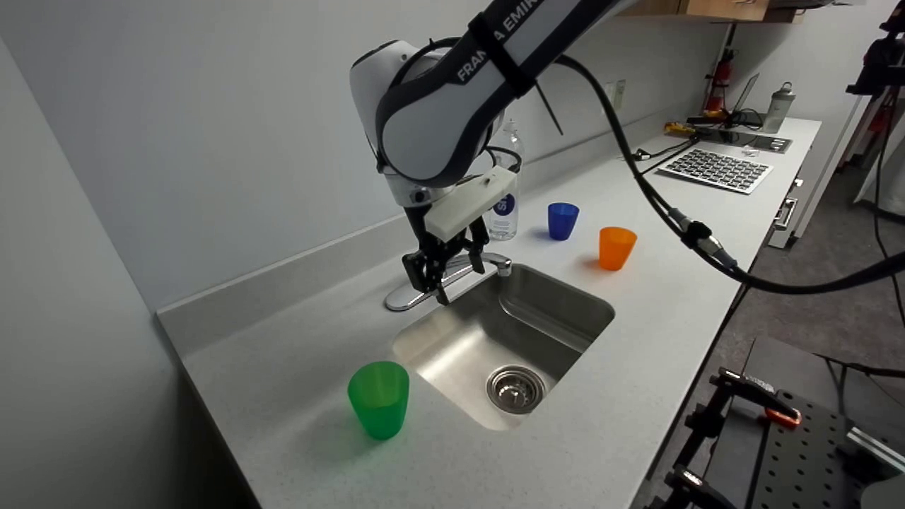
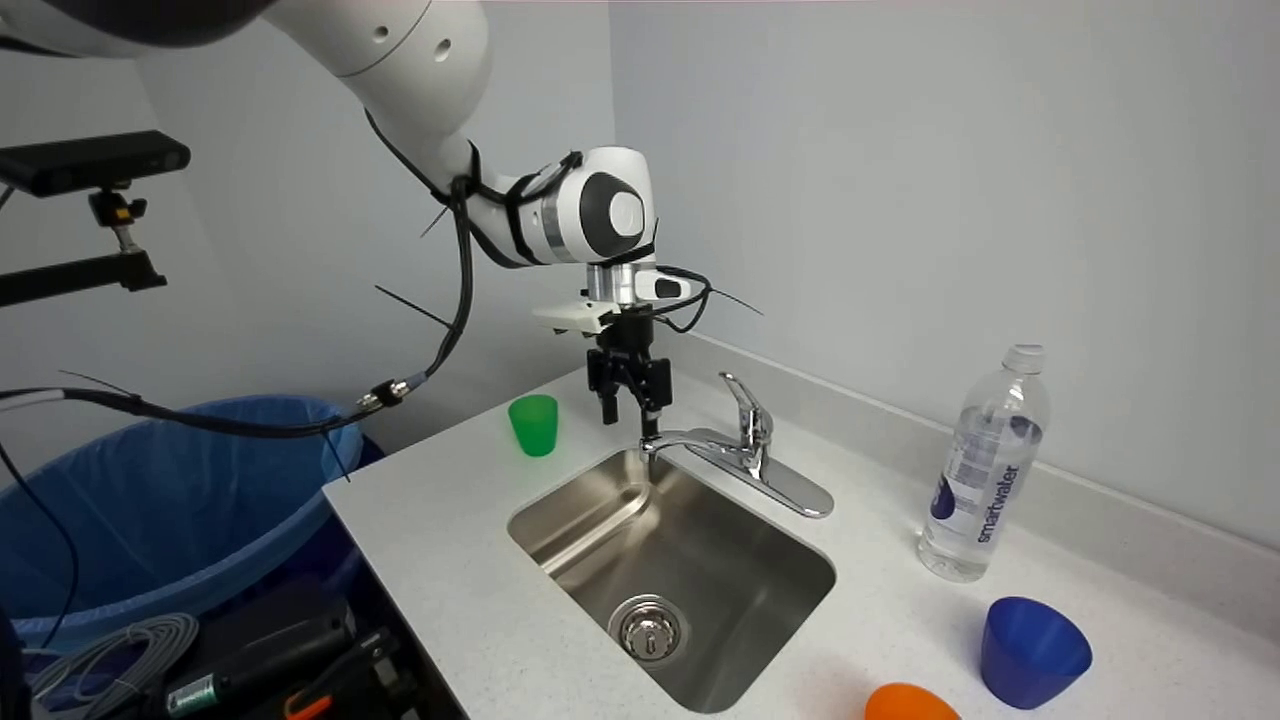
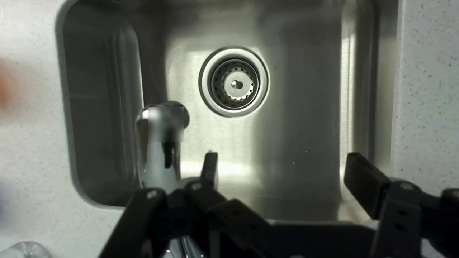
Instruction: Turn the tap nozzle from the middle to the right
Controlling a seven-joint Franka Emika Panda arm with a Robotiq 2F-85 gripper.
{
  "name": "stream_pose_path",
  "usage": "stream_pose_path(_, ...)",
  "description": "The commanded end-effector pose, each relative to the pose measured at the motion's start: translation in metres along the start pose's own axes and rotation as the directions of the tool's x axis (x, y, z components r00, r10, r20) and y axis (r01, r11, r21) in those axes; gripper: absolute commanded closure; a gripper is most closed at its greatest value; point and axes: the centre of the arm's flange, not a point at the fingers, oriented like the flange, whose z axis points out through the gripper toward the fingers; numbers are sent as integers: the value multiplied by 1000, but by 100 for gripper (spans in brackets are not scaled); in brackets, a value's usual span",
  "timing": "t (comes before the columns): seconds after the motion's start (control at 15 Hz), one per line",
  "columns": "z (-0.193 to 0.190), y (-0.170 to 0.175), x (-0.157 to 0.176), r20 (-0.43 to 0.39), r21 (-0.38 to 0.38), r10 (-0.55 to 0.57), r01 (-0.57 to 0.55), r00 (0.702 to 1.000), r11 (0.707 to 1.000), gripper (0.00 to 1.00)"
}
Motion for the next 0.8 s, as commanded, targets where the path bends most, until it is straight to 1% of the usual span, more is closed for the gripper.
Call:
stream_pose_path(0.0, -4, -13, 9, -7, -37, -1, 1, 1000, 999, 41)
stream_pose_path(0.2, -14, -12, 6, -25, -34, -6, 5, 1000, 999, 65)
stream_pose_path(0.27, -19, -9, 5, -36, -31, -2, 1, 999, 1000, 73)
stream_pose_path(0.4, -26, 2, 3, -42, -26, 14, -15, 999, 1000, 87)
stream_pose_path(0.47, -28, 8, 3, -43, -29, 24, -25, 999, 999, 95)
stream_pose_path(0.53, -29, 15, 2, -38, -33, 36, -38, 999, 999, 100)
stream_pose_path(0.73, -33, 32, -2, -13, -45, 67, -67, 998, 997, 100)
